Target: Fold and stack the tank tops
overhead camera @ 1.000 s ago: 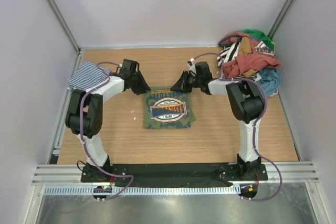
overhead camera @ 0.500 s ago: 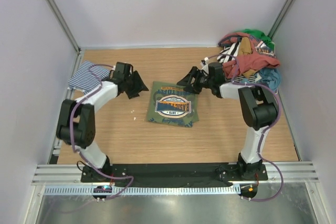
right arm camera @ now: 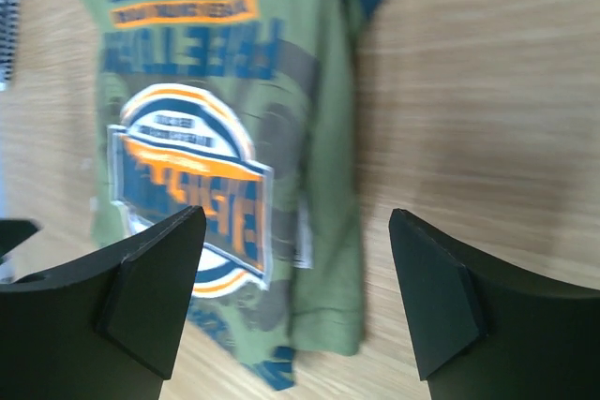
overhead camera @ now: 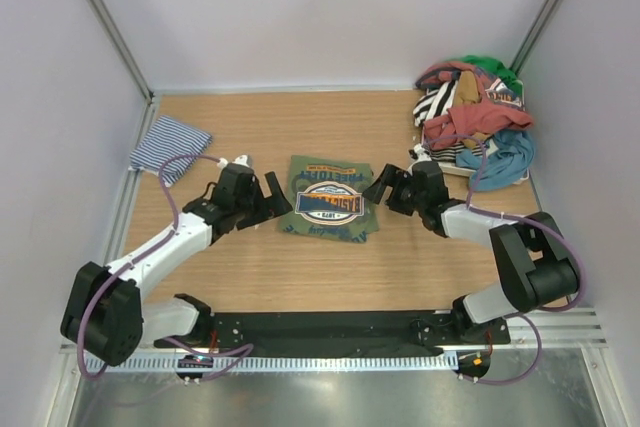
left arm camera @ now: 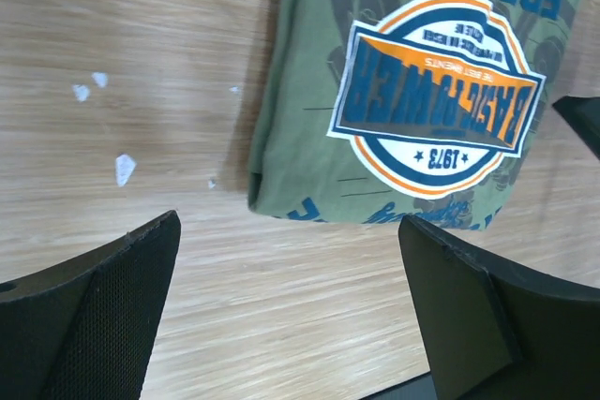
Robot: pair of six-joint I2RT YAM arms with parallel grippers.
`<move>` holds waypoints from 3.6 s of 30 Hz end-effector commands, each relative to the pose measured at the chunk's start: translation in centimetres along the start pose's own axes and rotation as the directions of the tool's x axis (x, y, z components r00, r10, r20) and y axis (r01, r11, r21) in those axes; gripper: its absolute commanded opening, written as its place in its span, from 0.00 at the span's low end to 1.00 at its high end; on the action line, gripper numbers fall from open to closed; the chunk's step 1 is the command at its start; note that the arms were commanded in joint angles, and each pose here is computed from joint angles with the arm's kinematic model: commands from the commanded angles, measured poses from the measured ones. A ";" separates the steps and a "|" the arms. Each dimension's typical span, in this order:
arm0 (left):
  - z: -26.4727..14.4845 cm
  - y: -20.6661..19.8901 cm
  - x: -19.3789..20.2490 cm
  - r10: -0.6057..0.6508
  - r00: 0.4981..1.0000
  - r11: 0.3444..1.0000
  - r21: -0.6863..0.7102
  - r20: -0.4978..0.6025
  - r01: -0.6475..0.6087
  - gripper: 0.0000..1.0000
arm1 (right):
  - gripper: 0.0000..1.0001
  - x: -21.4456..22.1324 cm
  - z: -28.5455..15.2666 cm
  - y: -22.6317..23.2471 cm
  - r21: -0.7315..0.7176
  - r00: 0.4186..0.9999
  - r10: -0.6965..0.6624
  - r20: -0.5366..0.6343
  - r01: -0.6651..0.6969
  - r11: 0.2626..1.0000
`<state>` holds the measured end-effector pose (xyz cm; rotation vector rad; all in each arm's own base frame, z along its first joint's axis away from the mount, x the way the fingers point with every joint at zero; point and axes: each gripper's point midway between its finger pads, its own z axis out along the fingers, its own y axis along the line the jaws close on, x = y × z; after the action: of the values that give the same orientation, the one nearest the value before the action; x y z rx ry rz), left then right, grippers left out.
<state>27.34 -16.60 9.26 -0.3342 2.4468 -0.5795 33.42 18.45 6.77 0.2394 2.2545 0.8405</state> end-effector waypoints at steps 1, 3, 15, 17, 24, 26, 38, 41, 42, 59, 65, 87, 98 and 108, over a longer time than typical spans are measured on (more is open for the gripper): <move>0.3 -1.6 -1.6 0.034 0.996 0.999 0.025 0.082 -0.036 1.00 | 0.86 -2.6 -0.5 -1.8 0.104 0.983 -0.069 0.172 0.051 0.993; 1.7 -1.6 -1.3 0.047 0.998 0.999 0.008 0.040 -0.047 1.00 | 0.86 -3.1 -0.7 -1.9 0.116 0.977 -0.072 0.202 0.049 0.992; 9.0 -2.5 -0.5 0.056 0.988 0.997 -0.039 -0.142 -0.062 0.82 | 0.86 -3.5 -2.1 -2.0 0.113 0.959 -0.092 0.267 0.064 0.992; 9.8 -2.6 -0.2 0.047 0.985 0.998 -0.040 -0.165 -0.054 0.71 | 0.86 -3.3 -2.0 -2.0 0.110 0.961 -0.090 0.260 0.063 0.992; 10.4 -0.5 -1.4 -0.031 0.987 0.995 -0.096 -0.158 0.016 0.37 | 0.85 -3.1 -1.8 -2.0 0.107 0.964 -0.085 0.252 0.059 0.993; 10.1 1.8 -2.9 -0.077 0.989 0.988 -0.144 -0.123 0.059 0.29 | 0.85 -3.1 -1.9 -2.0 0.107 0.964 -0.085 0.252 0.059 0.993; 5.0 8.8 -8.3 -0.135 0.991 0.914 -0.385 0.015 0.130 0.86 | 0.85 -3.0 -1.8 -1.9 0.096 0.966 -0.077 0.247 0.054 0.994; 3.0 8.4 -10.9 -0.134 0.988 0.903 -0.400 0.082 0.156 0.88 | 0.85 -2.9 -1.6 -1.8 0.089 0.968 -0.071 0.241 0.051 0.995; 2.8 8.3 -11.6 -0.132 0.986 0.901 -0.402 0.100 0.161 0.88 | 0.85 -2.9 -1.6 -1.8 0.090 0.968 -0.069 0.240 0.049 0.995; 2.3 12.9 -22.2 0.067 0.992 0.819 -0.574 0.107 0.006 1.00 | 0.84 -1.7 -0.8 -1.8 0.057 0.980 -0.040 0.197 0.030 0.998; 2.3 17.2 -24.8 0.313 0.948 0.621 -0.741 -0.065 -0.256 0.97 | 0.84 -1.3 -0.4 -1.7 0.046 0.984 -0.036 0.177 0.028 0.999; 9.0 21.1 -23.5 0.272 0.926 0.717 -0.587 -0.261 -0.376 0.71 | 0.82 -1.0 0.3 -1.7 0.035 0.988 -0.022 0.154 0.017 0.999; 9.5 24.2 -23.0 0.233 0.922 0.624 -0.680 -0.309 -0.386 0.47 | 0.82 -1.0 0.2 -1.7 0.040 0.988 -0.025 0.153 0.019 0.999; 10.0 24.7 -22.3 0.165 0.941 0.639 -0.694 -0.296 -0.330 0.00 | 0.82 -1.1 0.3 -1.7 0.040 0.988 -0.023 0.153 0.017 0.999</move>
<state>49.49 9.74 2.28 -0.1893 2.7115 0.6049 33.07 16.32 4.21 0.3075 2.1985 0.7202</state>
